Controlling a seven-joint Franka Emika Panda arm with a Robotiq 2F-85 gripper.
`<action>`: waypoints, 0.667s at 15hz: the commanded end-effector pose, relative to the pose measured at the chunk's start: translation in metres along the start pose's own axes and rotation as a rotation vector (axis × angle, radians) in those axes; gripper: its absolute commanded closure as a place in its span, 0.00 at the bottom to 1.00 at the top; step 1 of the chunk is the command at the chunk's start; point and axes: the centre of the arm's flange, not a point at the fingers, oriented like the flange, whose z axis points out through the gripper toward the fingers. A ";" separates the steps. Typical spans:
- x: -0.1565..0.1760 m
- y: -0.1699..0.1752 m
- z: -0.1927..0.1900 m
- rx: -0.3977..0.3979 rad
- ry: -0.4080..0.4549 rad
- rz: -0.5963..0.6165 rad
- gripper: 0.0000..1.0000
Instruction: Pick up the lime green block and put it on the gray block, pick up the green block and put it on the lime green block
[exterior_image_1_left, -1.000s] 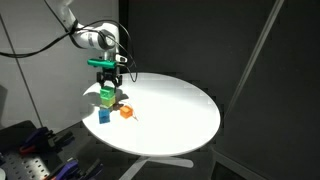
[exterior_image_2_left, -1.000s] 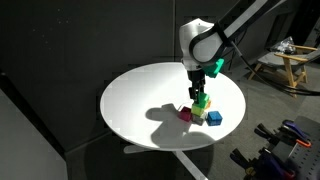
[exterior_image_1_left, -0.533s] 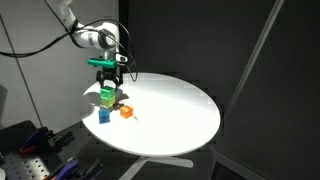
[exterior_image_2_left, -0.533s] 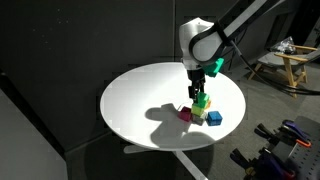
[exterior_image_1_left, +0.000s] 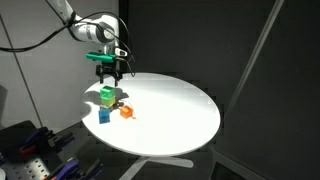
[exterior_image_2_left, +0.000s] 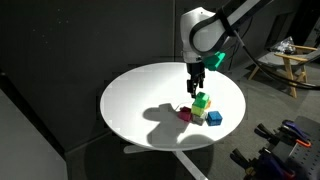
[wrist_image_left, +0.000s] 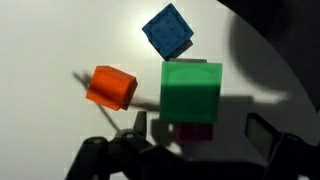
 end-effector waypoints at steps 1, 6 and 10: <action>-0.022 0.001 -0.027 0.036 0.021 0.022 0.00; -0.043 0.010 -0.060 0.060 0.040 0.110 0.00; -0.065 0.020 -0.085 0.048 0.042 0.202 0.00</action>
